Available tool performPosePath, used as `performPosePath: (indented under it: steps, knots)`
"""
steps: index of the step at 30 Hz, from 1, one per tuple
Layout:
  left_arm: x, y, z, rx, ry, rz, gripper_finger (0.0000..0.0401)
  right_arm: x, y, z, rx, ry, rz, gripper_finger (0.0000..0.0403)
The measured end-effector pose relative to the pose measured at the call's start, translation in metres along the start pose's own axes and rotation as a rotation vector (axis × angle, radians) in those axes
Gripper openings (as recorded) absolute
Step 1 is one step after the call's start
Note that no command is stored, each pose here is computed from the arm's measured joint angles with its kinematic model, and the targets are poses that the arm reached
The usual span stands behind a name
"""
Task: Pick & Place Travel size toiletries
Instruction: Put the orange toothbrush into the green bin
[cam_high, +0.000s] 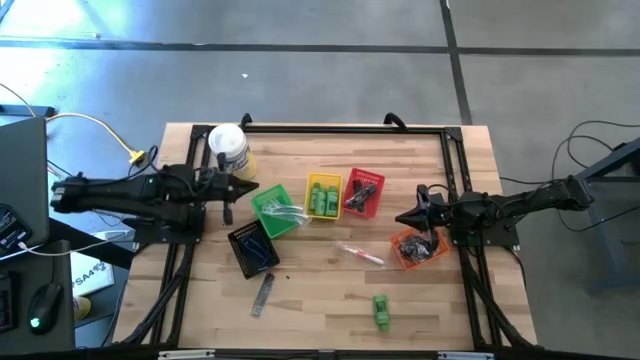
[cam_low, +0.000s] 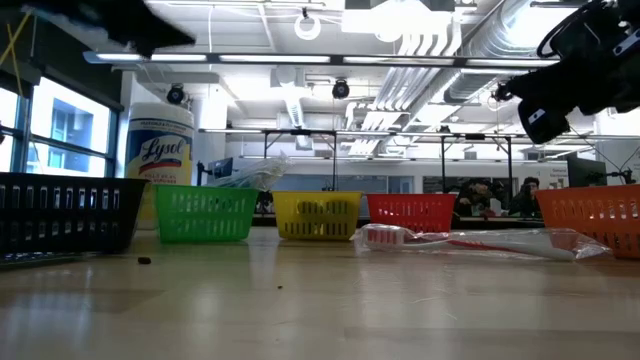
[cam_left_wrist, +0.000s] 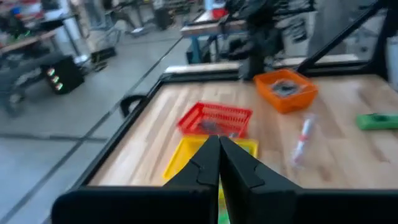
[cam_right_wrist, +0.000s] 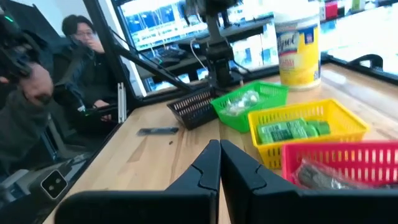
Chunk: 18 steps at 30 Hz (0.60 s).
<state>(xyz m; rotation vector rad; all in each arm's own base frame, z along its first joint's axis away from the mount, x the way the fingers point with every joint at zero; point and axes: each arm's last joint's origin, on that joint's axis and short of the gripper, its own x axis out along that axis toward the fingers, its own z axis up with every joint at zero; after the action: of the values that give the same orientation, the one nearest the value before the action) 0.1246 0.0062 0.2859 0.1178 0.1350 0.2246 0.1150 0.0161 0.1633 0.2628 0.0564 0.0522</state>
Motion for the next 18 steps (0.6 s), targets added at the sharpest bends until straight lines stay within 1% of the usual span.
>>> performPosePath:
  steps: [2,5,9,14,18]
  knots:
    - [-0.007,0.002,-0.021,-0.016,-0.002,0.018,0.0002,0.000,0.001,0.002,-0.014,-0.020,0.005,0.0002]
    - [-0.017,0.003,-0.043,-0.045,-0.052,-0.036,0.0001,0.000,0.001,0.003,-0.028,-0.028,0.009,0.0002]
    - [-0.029,0.001,-0.064,-0.074,-0.103,-0.105,0.0000,0.000,0.001,0.003,-0.028,-0.029,0.008,0.0002]
    - [-0.031,-0.005,-0.089,-0.037,-0.087,-0.202,0.0000,0.000,0.000,0.004,-0.026,-0.045,-0.005,0.0002]
    - [-0.024,-0.008,-0.105,-0.014,-0.026,-0.237,0.0000,0.000,0.000,0.006,-0.021,-0.069,-0.038,0.0002]
